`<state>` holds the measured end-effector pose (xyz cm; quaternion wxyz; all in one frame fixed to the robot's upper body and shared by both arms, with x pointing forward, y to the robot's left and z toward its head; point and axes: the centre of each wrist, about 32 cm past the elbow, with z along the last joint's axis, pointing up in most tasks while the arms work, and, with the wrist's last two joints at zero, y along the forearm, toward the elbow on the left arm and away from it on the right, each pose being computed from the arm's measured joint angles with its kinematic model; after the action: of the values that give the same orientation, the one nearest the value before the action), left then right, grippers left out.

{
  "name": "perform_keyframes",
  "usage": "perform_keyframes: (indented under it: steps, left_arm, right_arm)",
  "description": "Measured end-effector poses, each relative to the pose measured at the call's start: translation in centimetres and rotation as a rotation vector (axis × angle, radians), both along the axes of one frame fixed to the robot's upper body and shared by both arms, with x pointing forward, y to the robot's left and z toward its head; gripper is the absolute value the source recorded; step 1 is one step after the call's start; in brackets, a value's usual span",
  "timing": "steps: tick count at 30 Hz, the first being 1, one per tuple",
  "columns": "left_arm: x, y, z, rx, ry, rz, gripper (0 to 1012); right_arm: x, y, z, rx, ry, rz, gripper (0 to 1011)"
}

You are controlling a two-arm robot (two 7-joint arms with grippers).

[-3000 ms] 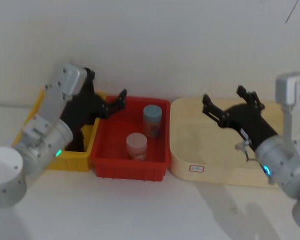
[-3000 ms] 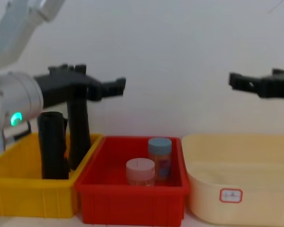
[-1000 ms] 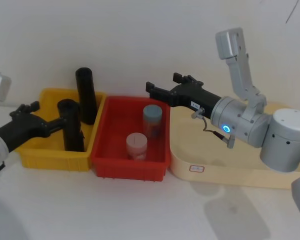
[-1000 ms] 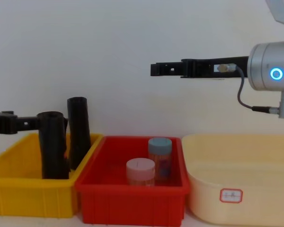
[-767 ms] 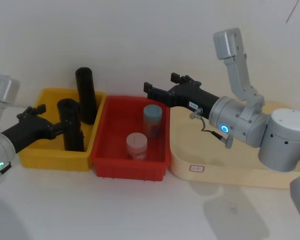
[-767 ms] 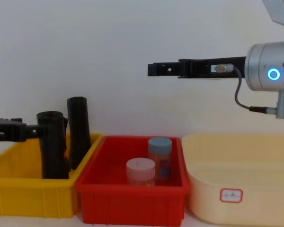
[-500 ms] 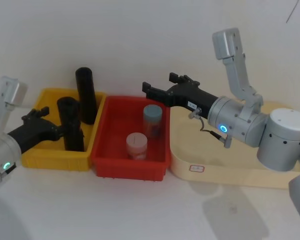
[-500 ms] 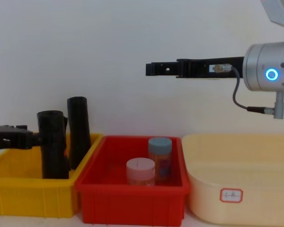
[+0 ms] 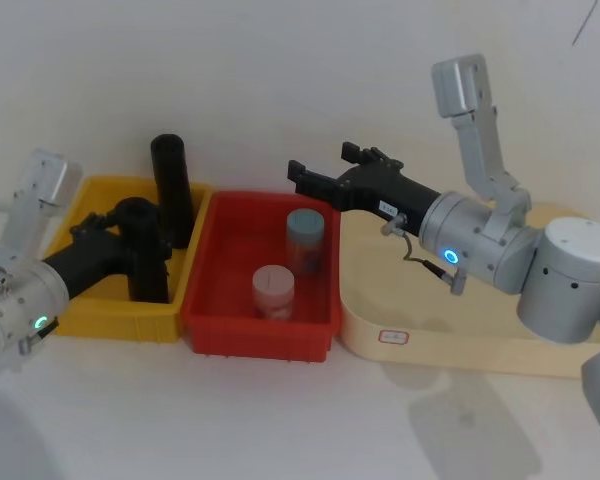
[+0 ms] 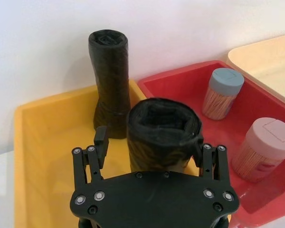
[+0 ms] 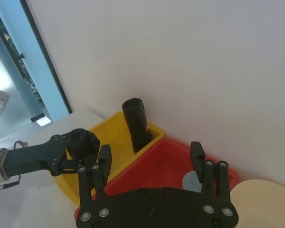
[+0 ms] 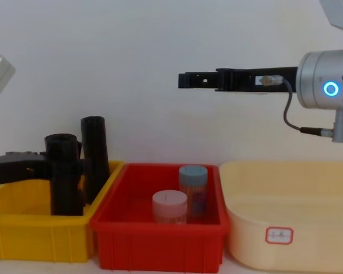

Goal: Pick up the garbage bag with the one hand and transfer it to the other hand.

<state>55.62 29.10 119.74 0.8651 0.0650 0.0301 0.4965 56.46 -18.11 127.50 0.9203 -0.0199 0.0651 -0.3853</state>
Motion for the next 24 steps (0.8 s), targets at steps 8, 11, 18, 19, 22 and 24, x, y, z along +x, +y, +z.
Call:
perform_keyframes:
  steps: [8, 11, 18, 19, 22, 24]
  left_arm:
    - [0.54, -0.48, -0.12, -0.004, -0.005, -0.011, 935]
    - [0.66, -0.6, -0.15, -0.004, -0.006, -0.014, 864]
    - [0.85, -0.78, -0.19, -0.006, -0.008, -0.018, 629]
    - [0.87, -0.79, -0.19, -0.006, -0.008, -0.018, 607]
    - [0.92, -0.83, -0.19, -0.006, -0.009, -0.019, 555]
    - [0.94, -0.85, -0.2, -0.006, -0.009, -0.02, 539]
  right_arm:
    - [-0.28, -0.27, -0.14, 0.018, -0.001, -0.001, 1004]
    - [-0.38, -0.3, -0.17, 0.024, -0.001, 0.0, 1004]
    - [-0.7, -0.22, -0.37, 0.041, 0.015, 0.022, 1004]
    - [-0.73, -0.17, -0.44, 0.042, 0.02, 0.026, 1004]
    - [-0.82, 0.04, -0.71, 0.042, 0.04, 0.041, 1004]
    - [-0.83, 0.18, -0.97, 0.04, 0.054, 0.048, 1004]
